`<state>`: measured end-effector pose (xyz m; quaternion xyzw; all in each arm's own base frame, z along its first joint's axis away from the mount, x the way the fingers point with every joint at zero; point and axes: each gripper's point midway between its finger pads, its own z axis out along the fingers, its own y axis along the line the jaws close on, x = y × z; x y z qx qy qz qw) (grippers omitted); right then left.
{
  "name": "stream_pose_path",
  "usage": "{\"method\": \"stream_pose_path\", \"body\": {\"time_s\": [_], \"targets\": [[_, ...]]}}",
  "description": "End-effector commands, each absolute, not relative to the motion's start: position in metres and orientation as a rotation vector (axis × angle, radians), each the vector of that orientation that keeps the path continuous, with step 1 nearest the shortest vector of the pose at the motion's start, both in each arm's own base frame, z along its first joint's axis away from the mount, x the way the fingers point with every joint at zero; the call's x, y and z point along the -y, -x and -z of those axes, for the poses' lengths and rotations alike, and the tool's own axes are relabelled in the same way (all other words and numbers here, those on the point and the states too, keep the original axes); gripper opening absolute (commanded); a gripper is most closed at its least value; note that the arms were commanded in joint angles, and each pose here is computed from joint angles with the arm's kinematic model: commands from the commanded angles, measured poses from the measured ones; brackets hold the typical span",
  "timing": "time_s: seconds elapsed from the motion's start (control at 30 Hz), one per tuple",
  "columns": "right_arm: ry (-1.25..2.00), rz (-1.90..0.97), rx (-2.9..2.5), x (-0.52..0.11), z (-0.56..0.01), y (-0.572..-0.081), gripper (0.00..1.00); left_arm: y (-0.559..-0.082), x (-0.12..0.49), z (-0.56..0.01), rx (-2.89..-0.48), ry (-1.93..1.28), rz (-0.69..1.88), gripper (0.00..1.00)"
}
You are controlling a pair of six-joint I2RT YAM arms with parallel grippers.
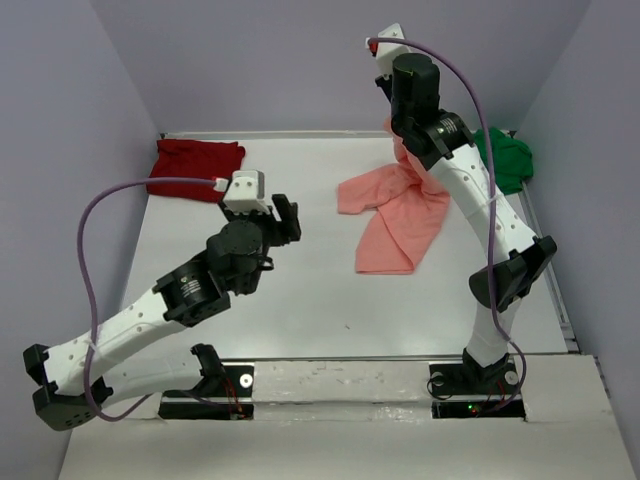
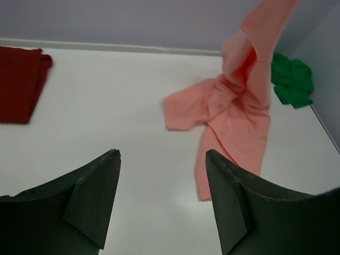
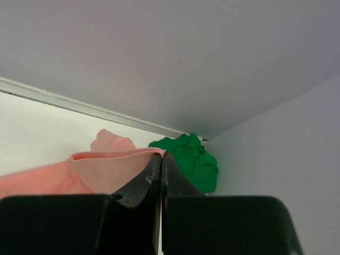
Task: Fold and stack the t-shirts
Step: Flatten out the tshirt
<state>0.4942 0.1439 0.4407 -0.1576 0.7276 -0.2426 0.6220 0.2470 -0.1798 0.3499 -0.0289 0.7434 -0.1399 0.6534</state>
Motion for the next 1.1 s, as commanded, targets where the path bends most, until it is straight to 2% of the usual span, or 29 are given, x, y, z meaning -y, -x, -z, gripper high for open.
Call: {"method": "stream_pose_path", "body": {"time_s": [0.0,0.13,0.3,0.43,0.47,0.5,0.6,0.63,0.67,0.73,0.8,0.9,1.07], "targets": [[0.244,0.524,-1.658,-0.134,-0.458,-0.479,0.00,-0.243,0.284,-0.297,-1.805,-0.193,0.609,0.75],[0.256,0.534,-1.679,-0.134,-0.453,-0.479,0.00,-0.248,0.328,-0.242,-1.909,-0.206,0.689,0.75],[0.234,0.514,-1.655,-0.131,-0.466,-0.474,0.00,-0.256,0.376,-0.204,-1.930,-0.270,0.786,0.77],[0.229,0.503,-1.640,-0.129,-0.475,-0.469,0.00,-0.274,0.389,-0.219,-1.869,-0.264,0.962,0.77],[0.229,0.505,-1.641,-0.128,-0.475,-0.468,0.00,-0.289,0.376,-0.212,-1.870,-0.222,0.988,0.76],[0.229,0.505,-1.641,-0.128,-0.475,-0.467,0.00,-0.288,0.385,-0.213,-1.860,-0.232,1.112,0.75],[0.223,0.501,-1.639,-0.126,-0.477,-0.464,0.00,-0.314,0.388,-0.199,-1.884,-0.244,1.247,0.70],[0.218,0.501,-1.636,-0.125,-0.479,-0.463,0.00,-0.316,0.391,-0.210,-1.858,-0.234,1.268,0.69],[0.216,0.500,-1.635,-0.125,-0.480,-0.463,0.00,-0.327,0.394,-0.193,-1.907,-0.209,1.299,0.66],[0.208,0.499,-1.630,-0.123,-0.484,-0.460,0.00,-0.347,0.414,-0.198,-1.901,-0.224,1.403,0.65],[0.208,0.499,-1.626,-0.122,-0.486,-0.459,0.00,-0.349,0.428,-0.180,-1.944,-0.233,1.476,0.65],[0.216,0.497,-1.628,-0.123,-0.485,-0.459,0.00,-0.351,0.447,-0.190,-1.901,-0.236,1.571,0.65],[0.216,0.496,-1.631,-0.123,-0.483,-0.459,0.00,-0.355,0.462,-0.168,-1.945,-0.228,1.596,0.65]]}}
